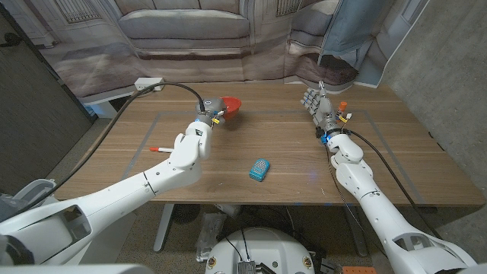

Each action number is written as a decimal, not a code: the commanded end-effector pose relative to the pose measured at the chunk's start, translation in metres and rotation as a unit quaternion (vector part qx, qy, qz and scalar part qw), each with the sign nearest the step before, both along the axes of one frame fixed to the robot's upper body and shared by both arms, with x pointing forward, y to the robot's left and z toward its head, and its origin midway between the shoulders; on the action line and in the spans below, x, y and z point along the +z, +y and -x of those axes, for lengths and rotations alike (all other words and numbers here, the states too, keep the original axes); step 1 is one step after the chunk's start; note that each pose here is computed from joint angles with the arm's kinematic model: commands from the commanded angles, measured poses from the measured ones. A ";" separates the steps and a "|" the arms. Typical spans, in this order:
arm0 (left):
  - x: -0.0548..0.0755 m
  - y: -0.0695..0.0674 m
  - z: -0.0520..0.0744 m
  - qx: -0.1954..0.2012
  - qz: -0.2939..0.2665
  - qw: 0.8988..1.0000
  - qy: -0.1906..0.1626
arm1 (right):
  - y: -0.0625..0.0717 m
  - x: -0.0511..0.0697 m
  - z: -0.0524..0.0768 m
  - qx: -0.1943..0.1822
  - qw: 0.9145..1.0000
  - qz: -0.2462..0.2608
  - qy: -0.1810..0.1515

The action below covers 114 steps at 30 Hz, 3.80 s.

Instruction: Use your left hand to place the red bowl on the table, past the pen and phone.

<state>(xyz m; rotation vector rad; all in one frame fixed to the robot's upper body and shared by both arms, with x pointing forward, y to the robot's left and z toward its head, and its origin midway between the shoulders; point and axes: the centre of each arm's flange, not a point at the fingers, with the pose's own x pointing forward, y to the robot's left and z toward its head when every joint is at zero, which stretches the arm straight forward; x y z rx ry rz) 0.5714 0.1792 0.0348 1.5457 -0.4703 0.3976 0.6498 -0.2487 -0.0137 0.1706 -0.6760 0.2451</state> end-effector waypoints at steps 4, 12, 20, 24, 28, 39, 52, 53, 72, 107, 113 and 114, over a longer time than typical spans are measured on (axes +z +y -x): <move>-0.005 0.011 0.013 0.016 0.008 1.000 -0.003 | 0.005 0.001 -0.002 0.006 1.000 0.000 0.001; -0.005 0.016 0.019 0.022 0.013 1.000 -0.007 | 0.005 0.001 -0.002 0.007 1.000 0.002 -0.001; -0.007 0.022 0.022 0.027 0.021 0.999 -0.009 | 0.006 0.003 -0.001 0.005 1.000 0.007 -0.004; -0.006 0.025 0.023 0.028 0.024 0.999 -0.009 | 0.006 0.004 -0.002 0.006 1.000 0.002 -0.003; -0.007 0.029 0.022 0.030 0.028 0.999 -0.006 | 0.006 0.005 -0.002 0.005 1.000 0.006 -0.004; -0.012 0.042 0.024 0.044 0.041 0.998 -0.003 | 0.011 0.010 -0.006 0.005 1.000 0.012 -0.003; -0.015 0.060 0.026 0.058 0.056 0.997 -0.004 | 0.019 0.011 -0.010 0.005 1.000 0.015 -0.001; -0.014 0.065 0.025 0.060 0.061 0.996 -0.005 | 0.020 0.012 -0.010 0.006 1.000 0.012 -0.001; -0.011 0.093 0.024 0.085 0.079 0.993 0.001 | 0.026 0.013 -0.007 0.002 1.000 0.011 -0.007; -0.012 0.137 0.036 0.129 0.115 0.985 0.002 | 0.032 0.010 -0.005 0.010 1.000 0.015 -0.003; -0.011 0.143 0.037 0.139 0.122 0.983 0.006 | 0.031 0.011 -0.004 0.011 1.000 0.014 -0.004; -0.011 0.144 0.038 0.141 0.124 0.982 0.006 | 0.030 0.011 -0.004 0.011 1.000 0.013 -0.004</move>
